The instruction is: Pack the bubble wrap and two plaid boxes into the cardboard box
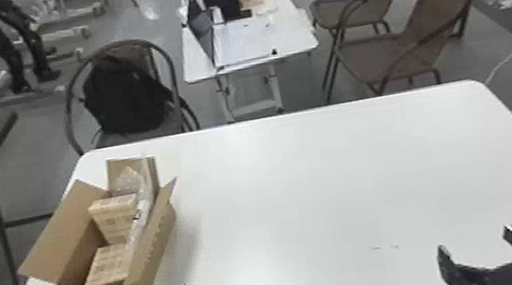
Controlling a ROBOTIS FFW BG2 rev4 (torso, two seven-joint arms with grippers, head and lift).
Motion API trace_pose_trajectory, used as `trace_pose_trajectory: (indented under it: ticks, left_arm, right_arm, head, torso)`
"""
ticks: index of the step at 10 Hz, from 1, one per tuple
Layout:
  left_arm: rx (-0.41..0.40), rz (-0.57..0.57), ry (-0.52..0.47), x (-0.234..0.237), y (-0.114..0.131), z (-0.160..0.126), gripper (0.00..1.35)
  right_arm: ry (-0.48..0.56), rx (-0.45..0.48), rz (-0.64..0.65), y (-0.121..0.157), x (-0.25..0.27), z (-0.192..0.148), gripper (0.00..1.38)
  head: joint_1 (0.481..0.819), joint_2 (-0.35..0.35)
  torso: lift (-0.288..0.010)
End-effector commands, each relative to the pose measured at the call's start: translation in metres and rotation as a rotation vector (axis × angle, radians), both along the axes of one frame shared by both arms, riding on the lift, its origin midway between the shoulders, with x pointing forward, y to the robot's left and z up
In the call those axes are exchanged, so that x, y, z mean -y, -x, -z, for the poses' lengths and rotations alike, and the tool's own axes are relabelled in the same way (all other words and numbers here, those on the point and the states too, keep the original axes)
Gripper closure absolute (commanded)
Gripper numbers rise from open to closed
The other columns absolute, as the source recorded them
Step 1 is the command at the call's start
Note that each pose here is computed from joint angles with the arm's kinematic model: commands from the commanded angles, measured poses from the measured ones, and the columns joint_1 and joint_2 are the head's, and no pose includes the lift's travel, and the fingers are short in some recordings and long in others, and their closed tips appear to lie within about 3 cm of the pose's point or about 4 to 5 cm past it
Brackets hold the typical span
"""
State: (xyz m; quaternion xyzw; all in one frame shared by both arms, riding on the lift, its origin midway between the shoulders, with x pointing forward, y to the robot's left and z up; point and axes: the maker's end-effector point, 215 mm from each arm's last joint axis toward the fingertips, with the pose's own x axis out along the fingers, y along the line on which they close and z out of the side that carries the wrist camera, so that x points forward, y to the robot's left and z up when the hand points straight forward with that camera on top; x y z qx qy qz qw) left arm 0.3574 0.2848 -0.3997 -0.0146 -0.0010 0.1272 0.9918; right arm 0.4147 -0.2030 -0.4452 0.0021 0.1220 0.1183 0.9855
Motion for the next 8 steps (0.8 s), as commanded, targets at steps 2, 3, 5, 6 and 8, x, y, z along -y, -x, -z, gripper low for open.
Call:
trace_pose_trajectory:
  ticks: [2, 3, 5, 6, 8]
  left_arm:
    - [-0.002, 0.0, -0.001, 0.0005, -0.0001, 0.0008, 0.09]
    - [0.0, 0.002, -0.004, 0.0009, -0.0004, -0.0002, 0.09]
    - [0.001, 0.003, -0.004, 0.0018, -0.0015, -0.0005, 0.09]
    - [0.004, 0.004, -0.006, 0.0019, -0.0029, -0.0011, 0.09]
    - [0.006, 0.006, -0.004, 0.0029, -0.0047, -0.0014, 0.09]
  right_arm:
    - [-0.001, -0.003, -0.002, 0.0002, -0.0006, 0.0012, 0.13]
    - [-0.001, -0.005, -0.003, 0.0005, -0.0008, 0.002, 0.13]
    - [-0.001, -0.009, -0.003, 0.0014, -0.0008, 0.0035, 0.13]
    - [-0.002, -0.011, -0.005, 0.0016, -0.0011, 0.004, 0.13]
    - [-0.003, -0.015, -0.008, 0.0021, -0.0017, 0.0053, 0.13]
  head:
    - [0.695, 0.121]
    - [0.695, 0.121]
    - [0.695, 0.121]
    - [0.695, 0.121]
    - [0.695, 0.119]
  torso:
    - [-0.039]
    - [-0.039]
    - [-0.039]
    - [-0.039]
    - [-0.039]
